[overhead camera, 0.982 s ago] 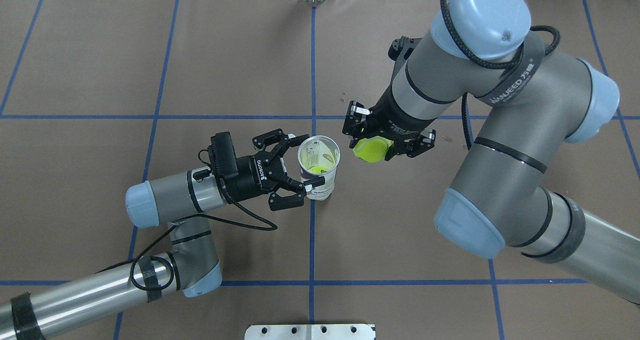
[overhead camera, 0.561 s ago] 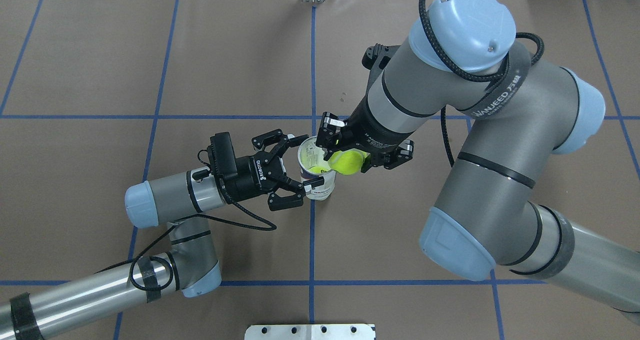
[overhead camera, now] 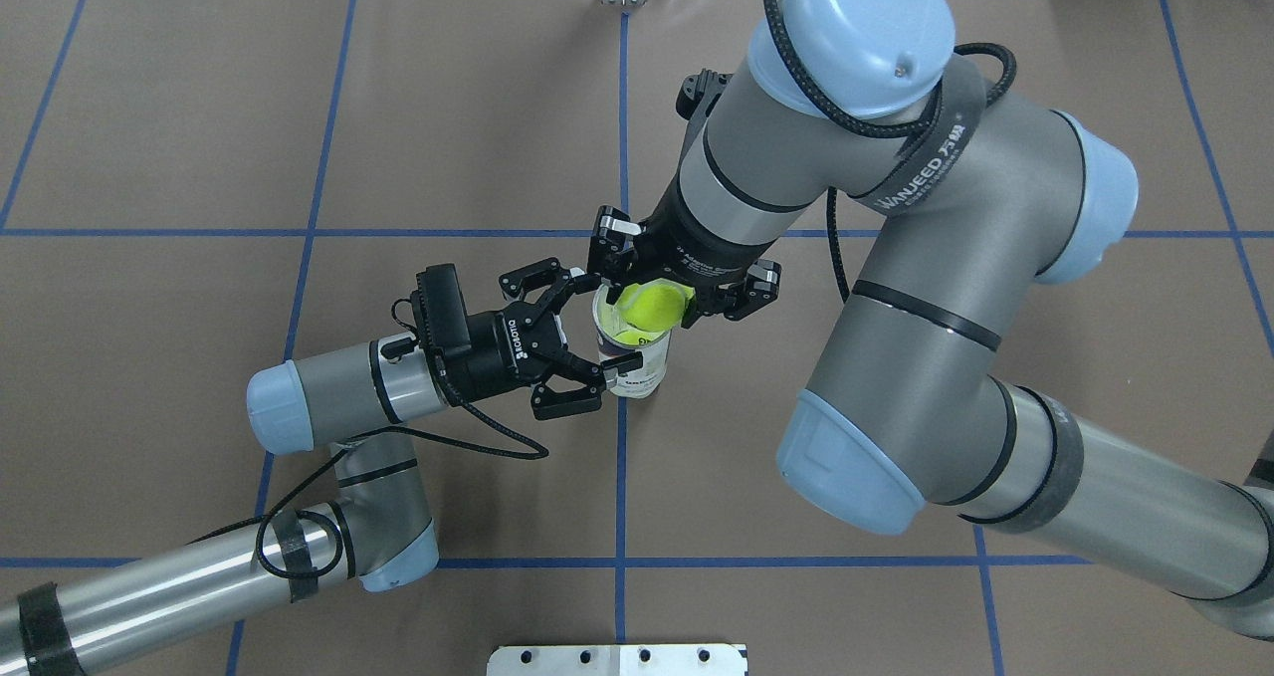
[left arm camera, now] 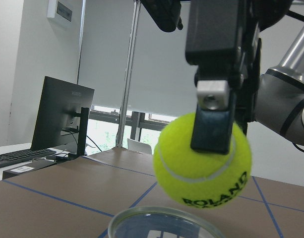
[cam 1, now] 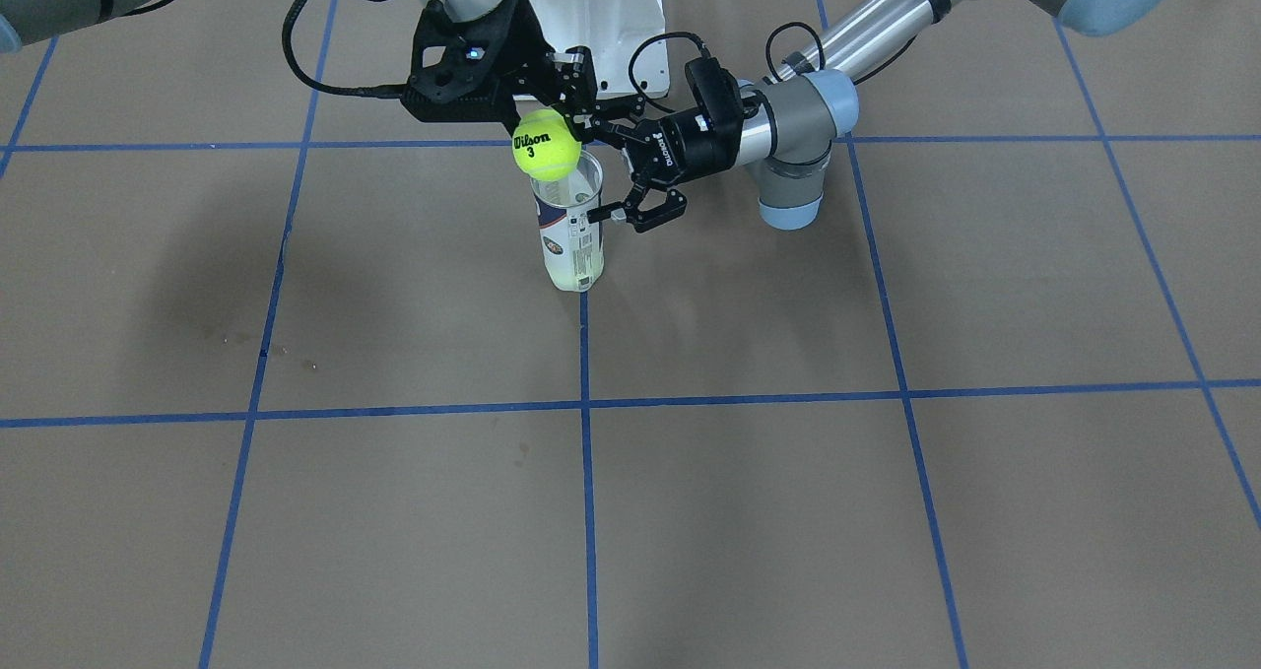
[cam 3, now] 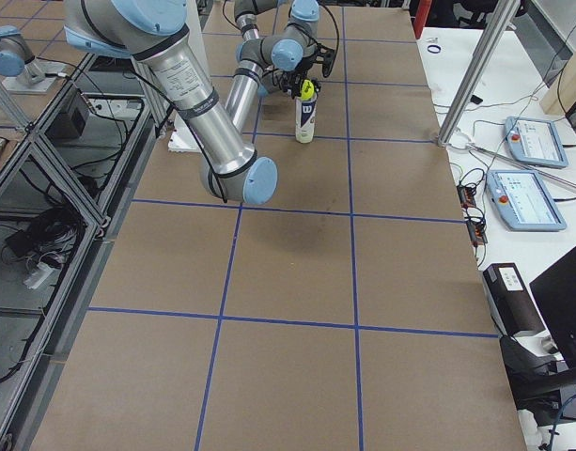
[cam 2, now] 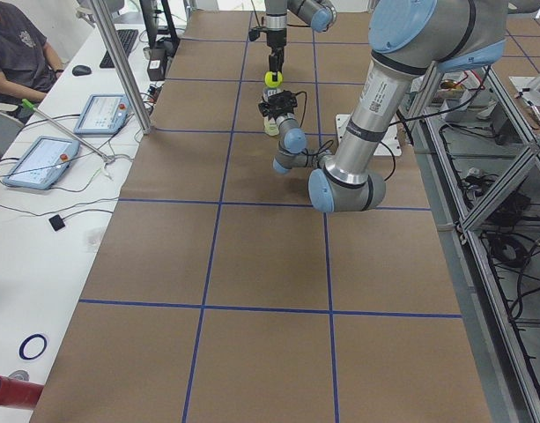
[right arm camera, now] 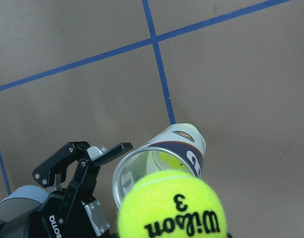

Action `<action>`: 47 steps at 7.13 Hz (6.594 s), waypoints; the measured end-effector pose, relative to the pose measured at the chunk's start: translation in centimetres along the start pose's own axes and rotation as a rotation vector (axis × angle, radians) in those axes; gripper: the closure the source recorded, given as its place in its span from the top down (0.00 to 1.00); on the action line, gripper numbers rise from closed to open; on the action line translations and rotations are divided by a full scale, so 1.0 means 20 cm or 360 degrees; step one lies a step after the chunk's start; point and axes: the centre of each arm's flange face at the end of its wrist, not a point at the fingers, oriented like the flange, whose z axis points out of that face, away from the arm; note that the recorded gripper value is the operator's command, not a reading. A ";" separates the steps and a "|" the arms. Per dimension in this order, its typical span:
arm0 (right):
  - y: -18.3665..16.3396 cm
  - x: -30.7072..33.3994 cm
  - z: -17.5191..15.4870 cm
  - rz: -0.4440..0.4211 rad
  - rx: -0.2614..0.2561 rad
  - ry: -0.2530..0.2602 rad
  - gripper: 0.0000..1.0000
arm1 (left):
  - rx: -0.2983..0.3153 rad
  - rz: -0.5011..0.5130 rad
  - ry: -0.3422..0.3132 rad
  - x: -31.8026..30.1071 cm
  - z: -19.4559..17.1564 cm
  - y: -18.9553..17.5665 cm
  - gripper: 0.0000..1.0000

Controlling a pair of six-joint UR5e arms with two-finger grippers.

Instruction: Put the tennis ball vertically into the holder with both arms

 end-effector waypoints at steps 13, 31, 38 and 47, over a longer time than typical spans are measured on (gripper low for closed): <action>-0.47 0.72 -0.26 -0.0049 0.0107 0.0101 0.99 | 0.0016 0.0014 -0.0005 -0.03 -0.10 -0.05 0.99; -1.83 2.62 -0.55 -0.0614 0.0156 0.0543 0.99 | -0.1364 -0.1033 -0.1565 -1.95 -2.27 -0.73 1.00; -1.66 3.05 -0.63 -0.0535 0.0114 0.0468 0.99 | -0.1671 -0.1293 -0.1443 -1.39 -2.97 -0.82 1.00; -1.47 3.09 -0.62 -0.0532 0.0066 0.0535 0.99 | -0.2065 -0.1080 -0.1602 -1.19 -2.99 -1.00 1.00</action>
